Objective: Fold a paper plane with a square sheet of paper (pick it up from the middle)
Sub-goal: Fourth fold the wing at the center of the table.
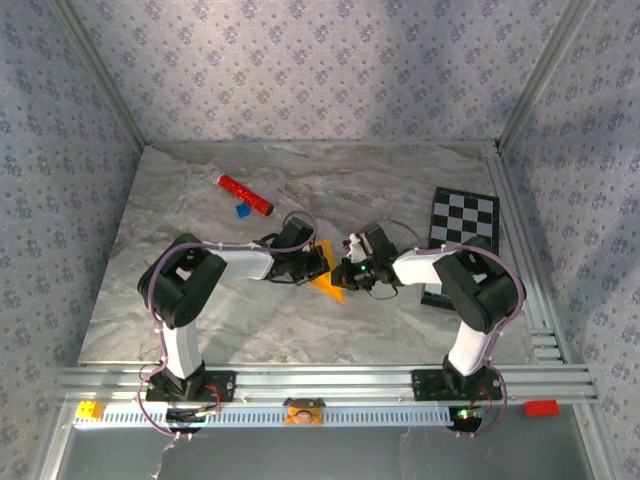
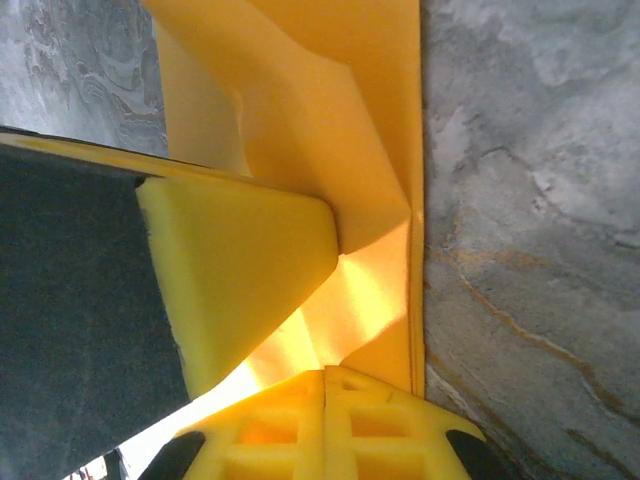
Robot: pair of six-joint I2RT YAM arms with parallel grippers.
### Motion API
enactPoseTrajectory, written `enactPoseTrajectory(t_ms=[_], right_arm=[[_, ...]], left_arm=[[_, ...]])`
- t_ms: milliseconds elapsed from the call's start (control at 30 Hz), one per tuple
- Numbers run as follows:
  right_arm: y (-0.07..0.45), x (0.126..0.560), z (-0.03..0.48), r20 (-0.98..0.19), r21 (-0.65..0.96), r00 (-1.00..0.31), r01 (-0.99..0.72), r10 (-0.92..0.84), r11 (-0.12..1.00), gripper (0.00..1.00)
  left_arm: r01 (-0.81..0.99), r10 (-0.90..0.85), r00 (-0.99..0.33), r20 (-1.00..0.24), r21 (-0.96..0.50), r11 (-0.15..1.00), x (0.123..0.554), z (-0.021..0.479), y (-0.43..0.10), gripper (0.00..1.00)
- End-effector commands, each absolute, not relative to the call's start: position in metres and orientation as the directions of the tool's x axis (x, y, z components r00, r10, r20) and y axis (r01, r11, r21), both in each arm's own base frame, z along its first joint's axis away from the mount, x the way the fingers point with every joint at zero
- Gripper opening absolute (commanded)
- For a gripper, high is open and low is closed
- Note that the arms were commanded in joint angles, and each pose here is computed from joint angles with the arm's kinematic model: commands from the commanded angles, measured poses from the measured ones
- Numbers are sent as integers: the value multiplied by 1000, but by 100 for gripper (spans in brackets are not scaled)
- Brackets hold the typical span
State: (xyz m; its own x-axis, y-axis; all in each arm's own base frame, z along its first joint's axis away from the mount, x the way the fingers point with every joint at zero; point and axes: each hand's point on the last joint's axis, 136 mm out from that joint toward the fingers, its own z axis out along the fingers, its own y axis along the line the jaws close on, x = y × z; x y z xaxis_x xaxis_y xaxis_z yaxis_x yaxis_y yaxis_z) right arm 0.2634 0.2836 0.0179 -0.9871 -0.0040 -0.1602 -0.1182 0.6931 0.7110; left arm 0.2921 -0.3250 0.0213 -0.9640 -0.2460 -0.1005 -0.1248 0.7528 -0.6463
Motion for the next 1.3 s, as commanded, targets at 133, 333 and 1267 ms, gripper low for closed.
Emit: enactPoseTrajectory(t_ms=[133,333,1267], right_arm=[[241,225,-33,9,563,-1000,22,21,826,0],[242,225,-31,4,567,-1000,9,9,824,0],[244,224,-29,3,583,-1000,4,3,812,0]], left_arm=[[-185,-287,-952,-103,-555,811,305,-2,-298,4],[-199,-308,-944,-117,-543,816,324,1,-290,4],[-209,-319,-940,-123,-531,821,385,-13,-235,4]])
